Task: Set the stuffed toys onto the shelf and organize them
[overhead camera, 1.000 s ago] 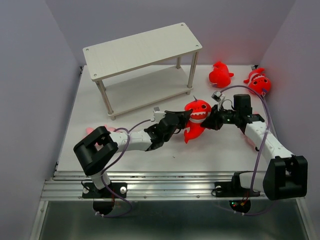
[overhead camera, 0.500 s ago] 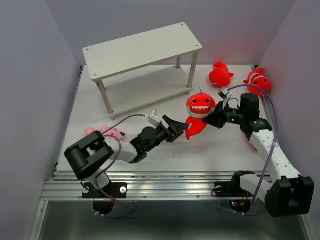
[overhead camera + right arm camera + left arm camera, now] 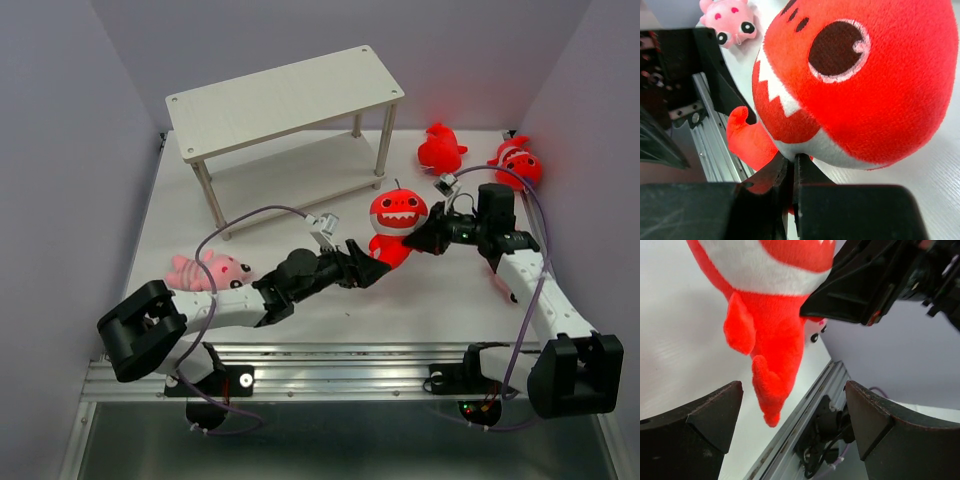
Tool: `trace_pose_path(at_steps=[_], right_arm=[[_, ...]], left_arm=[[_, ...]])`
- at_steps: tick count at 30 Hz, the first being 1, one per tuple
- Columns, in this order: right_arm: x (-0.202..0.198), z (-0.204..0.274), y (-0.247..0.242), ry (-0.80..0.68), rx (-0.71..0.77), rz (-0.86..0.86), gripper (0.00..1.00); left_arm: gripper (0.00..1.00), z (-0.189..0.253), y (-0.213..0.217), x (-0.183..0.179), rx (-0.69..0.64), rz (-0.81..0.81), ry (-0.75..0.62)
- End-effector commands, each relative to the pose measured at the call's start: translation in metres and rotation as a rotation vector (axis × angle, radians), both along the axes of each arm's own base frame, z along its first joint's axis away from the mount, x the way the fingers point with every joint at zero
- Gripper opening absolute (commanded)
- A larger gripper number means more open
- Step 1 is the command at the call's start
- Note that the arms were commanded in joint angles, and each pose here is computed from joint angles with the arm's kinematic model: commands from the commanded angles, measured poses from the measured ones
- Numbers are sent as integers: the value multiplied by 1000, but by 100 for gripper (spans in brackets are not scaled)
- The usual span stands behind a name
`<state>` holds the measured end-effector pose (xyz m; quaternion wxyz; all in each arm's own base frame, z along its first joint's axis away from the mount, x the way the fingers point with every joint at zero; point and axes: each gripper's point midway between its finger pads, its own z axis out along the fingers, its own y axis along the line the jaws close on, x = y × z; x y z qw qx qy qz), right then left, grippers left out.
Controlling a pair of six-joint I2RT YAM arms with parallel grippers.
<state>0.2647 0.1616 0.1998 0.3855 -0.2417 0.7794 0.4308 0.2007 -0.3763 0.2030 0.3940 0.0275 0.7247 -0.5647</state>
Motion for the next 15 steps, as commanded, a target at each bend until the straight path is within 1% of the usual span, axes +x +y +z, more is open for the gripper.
trace_pose_path(at_steps=[1, 5, 8, 9, 10, 12, 15], right_arm=[[3, 42, 6, -111, 59, 54, 1], [0, 38, 7, -101, 65, 66, 1], [-4, 28, 7, -83, 62, 70, 1], [-5, 26, 7, -85, 59, 72, 1], [-5, 25, 6, -87, 57, 71, 1], [-7, 23, 6, -86, 54, 71, 1], [-7, 22, 6, -91, 51, 70, 1]], left_arm=[[94, -8, -17, -5, 77, -34, -41], [91, -12, -26, -3, 103, -34, -42], [82, -9, -35, -4, 100, -45, -46], [77, -6, -38, -4, 95, -47, -50], [75, -6, -40, -5, 94, -52, -48], [71, -3, -40, 1, 89, -12, -53], [68, -1, -38, -1, 77, 3, -53]])
